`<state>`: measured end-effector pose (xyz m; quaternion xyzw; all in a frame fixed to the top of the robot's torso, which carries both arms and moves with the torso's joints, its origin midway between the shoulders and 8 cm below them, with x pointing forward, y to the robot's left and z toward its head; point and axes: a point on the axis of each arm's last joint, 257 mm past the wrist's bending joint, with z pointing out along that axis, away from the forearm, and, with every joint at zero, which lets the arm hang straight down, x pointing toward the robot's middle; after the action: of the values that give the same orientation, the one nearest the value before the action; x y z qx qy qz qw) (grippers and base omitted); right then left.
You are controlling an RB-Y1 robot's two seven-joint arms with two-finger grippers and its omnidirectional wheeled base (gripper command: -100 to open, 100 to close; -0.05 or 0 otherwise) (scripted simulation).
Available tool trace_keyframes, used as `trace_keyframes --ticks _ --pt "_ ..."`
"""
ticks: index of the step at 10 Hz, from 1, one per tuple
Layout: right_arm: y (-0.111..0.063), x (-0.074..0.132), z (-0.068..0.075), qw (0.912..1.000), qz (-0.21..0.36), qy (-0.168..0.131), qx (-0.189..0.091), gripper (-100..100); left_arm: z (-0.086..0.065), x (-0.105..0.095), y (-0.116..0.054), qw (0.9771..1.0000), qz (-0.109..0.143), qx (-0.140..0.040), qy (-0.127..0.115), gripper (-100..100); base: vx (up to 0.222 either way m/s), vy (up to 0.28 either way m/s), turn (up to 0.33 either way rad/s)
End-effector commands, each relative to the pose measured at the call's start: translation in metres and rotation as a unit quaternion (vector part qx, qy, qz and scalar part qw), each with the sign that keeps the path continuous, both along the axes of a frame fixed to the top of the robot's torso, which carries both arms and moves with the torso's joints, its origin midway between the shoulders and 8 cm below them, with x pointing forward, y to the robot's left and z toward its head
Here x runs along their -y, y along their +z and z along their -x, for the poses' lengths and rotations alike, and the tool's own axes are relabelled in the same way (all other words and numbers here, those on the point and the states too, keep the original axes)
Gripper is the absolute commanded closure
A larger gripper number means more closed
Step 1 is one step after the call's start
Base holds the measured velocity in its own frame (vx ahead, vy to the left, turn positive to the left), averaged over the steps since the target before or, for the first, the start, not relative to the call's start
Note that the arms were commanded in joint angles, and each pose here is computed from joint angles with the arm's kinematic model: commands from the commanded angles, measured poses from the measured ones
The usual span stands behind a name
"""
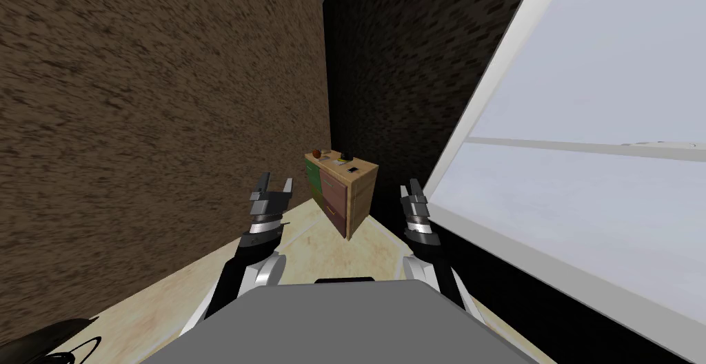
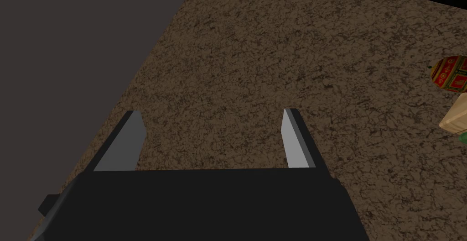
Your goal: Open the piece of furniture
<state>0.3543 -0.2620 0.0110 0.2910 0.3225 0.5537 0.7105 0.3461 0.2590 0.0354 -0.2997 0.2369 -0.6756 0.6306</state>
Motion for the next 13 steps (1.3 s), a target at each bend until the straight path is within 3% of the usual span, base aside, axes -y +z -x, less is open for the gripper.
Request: trace_keyframes --ticks 1,9,10,13 --pt "0.000 0.000 0.000 1.0000 0.000 0.000 0.000 0 0.000 0.000 0.000 1.0000 0.000 0.000 0.000 0 0.000 0.000 0.000" --pt "0.000 0.000 0.000 1.0000 0.000 0.000 0.000 0 0.000 0.000 0.000 1.0000 0.000 0.000 0.000 0 0.000 0.000 0.000" --pt "0.000 0.000 0.000 1.0000 0.000 0.000 0.000 0 -0.005 0.007 -0.006 0.9998 -0.016 -0.009 -0.011 -100 0.037 0.016 -0.063" --pt "0.000 0.000 0.000 1.0000 0.000 0.000 0.000 0 -0.024 0.024 -0.030 0.9980 -0.037 -0.040 -0.032 -100 0.090 0.080 -0.137"
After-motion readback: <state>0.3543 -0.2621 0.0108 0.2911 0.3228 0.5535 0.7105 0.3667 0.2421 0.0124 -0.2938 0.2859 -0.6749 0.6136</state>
